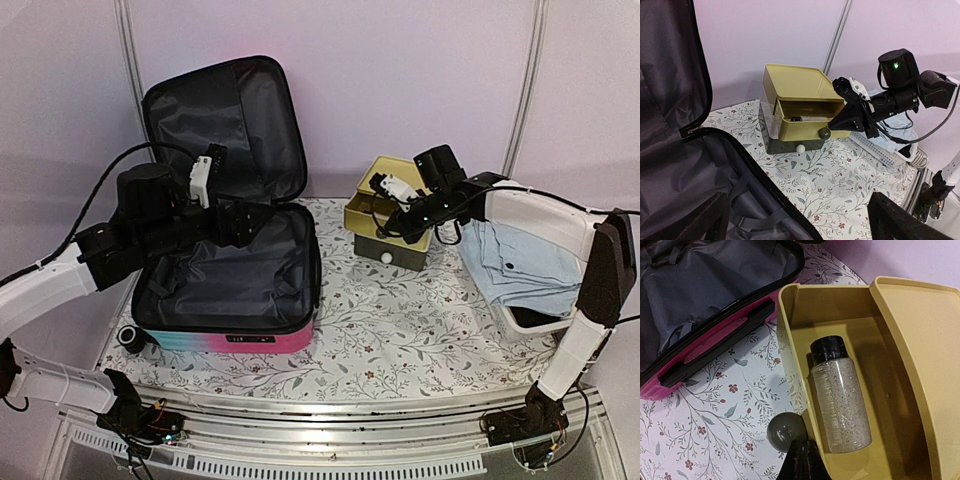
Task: Open, take out, and arrange the luggage
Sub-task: Close the drawer in the storage box.
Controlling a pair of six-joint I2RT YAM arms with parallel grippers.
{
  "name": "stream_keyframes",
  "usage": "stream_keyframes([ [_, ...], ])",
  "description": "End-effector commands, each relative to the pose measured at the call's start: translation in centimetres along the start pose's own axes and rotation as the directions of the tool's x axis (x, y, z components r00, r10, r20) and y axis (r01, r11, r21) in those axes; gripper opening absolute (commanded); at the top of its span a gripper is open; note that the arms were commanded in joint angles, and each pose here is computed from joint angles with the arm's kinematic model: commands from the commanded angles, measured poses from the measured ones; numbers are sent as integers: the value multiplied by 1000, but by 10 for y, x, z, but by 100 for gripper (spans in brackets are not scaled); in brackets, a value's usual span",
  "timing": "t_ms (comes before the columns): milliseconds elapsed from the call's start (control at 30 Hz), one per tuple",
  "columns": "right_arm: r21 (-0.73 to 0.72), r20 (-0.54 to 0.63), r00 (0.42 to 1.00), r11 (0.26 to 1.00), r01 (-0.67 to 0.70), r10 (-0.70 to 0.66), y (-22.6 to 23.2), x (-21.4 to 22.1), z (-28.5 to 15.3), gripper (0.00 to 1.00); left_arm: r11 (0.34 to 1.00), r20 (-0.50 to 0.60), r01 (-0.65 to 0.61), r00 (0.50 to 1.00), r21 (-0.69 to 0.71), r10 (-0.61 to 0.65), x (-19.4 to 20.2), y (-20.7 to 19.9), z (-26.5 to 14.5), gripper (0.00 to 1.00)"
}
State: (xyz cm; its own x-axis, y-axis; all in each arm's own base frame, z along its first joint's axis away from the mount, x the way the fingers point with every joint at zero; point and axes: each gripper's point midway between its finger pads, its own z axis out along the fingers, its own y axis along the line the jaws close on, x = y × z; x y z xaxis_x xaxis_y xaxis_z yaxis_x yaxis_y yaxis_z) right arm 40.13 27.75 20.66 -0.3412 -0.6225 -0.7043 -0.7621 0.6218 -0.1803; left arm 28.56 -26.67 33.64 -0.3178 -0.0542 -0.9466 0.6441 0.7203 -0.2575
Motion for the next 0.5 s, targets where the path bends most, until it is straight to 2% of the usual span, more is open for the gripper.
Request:
stream_keyframes([
  [0,82,40,999,997,-12,9,-24,-15,3,2,1000,28,-12,1000,-20,13,-14,4,-9,98],
  [467,313,-8,1000,950,-6,9,-76,-8,23,2,997,24,-40,999,-61,42,-16,10,-18,98],
])
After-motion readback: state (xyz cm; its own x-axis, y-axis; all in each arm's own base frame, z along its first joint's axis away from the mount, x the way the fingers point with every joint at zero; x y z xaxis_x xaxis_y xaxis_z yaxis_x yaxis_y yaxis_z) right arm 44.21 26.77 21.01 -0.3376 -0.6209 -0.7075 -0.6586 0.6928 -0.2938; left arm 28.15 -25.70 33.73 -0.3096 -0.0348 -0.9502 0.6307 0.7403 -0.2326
